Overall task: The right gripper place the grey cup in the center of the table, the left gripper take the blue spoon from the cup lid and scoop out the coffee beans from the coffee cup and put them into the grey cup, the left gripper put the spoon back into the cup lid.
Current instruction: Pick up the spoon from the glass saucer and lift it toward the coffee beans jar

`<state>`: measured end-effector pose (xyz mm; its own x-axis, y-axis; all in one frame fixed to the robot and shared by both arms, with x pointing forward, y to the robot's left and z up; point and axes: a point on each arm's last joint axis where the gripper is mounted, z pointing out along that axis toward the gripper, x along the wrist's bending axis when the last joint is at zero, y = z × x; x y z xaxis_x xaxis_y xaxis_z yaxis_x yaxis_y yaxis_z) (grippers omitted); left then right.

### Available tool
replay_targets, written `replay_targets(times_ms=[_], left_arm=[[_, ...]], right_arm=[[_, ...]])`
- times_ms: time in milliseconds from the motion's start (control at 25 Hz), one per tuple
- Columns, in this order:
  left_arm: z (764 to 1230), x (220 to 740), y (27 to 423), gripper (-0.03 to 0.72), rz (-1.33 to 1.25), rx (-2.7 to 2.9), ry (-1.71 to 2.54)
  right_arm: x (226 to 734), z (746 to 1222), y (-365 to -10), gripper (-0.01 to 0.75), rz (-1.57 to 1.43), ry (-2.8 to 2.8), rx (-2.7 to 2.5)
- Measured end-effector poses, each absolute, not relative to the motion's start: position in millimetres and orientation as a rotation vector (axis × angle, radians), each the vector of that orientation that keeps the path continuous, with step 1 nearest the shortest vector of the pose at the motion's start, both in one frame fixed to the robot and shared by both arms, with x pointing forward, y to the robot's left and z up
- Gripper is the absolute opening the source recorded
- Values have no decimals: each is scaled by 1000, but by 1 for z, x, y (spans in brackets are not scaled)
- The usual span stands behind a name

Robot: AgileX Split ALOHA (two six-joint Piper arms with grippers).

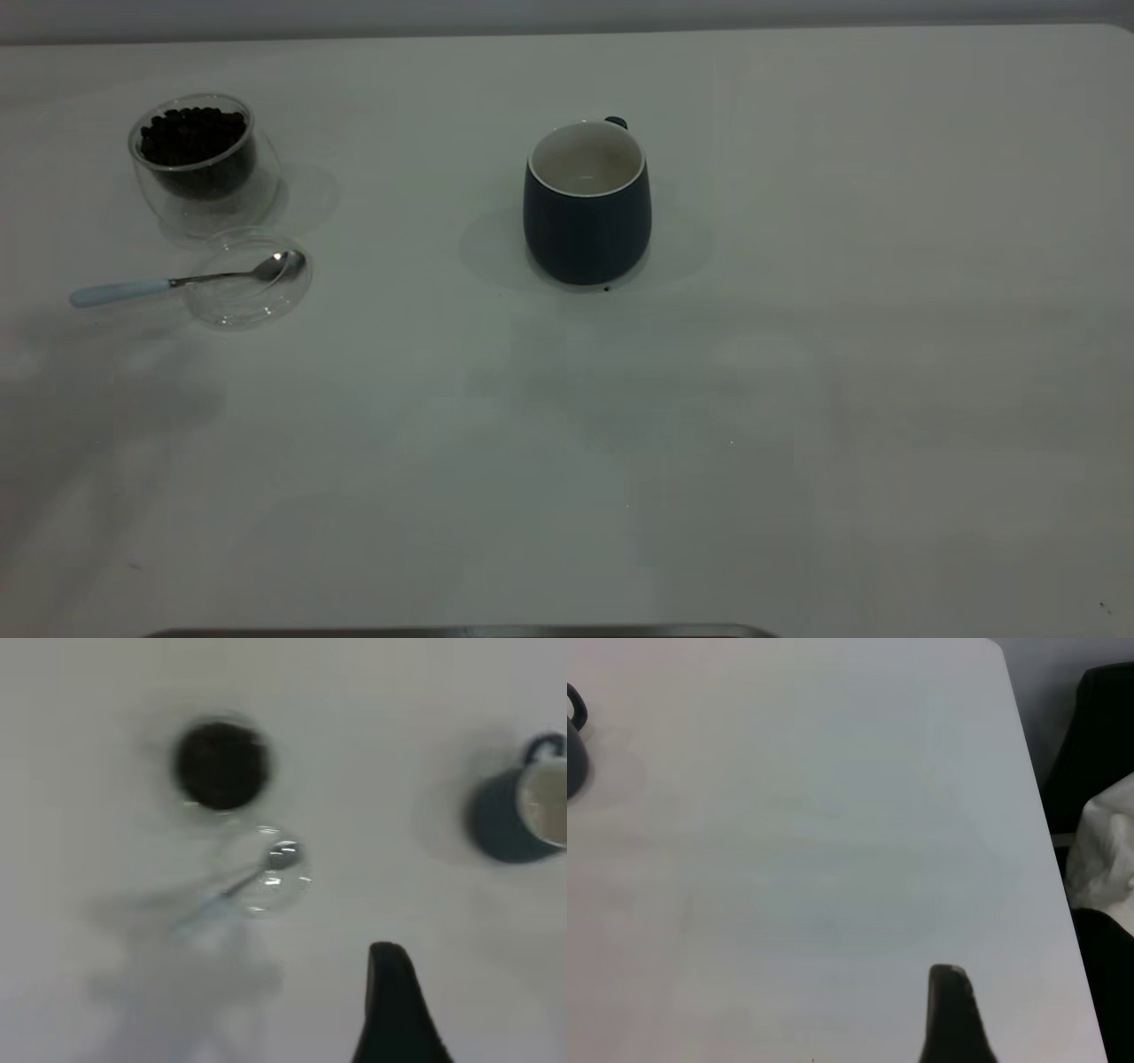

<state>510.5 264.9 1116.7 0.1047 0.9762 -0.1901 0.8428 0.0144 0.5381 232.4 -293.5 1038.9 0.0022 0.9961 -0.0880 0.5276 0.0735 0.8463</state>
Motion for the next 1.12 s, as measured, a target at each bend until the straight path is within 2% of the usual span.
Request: replay_targets(times_ms=[160, 360, 560, 680, 1120], left_arm=[[1108, 554, 273, 528, 135, 1890, 1793], [1083, 581, 329, 528, -37, 1792, 1897], [1050, 578, 393, 527, -258, 1687, 1968], [1032, 578, 418, 527, -273, 1676, 1952], [943, 555, 469, 526, -490, 1614, 1946]], right_arm=[[232, 1039, -293, 459, 810, 1620, 1546], [232, 1039, -293, 459, 810, 1620, 1546], [232, 1039, -293, 459, 810, 1620, 1546], [232, 1039, -293, 459, 810, 1620, 1546], [232, 1039, -293, 459, 810, 1620, 1547]])
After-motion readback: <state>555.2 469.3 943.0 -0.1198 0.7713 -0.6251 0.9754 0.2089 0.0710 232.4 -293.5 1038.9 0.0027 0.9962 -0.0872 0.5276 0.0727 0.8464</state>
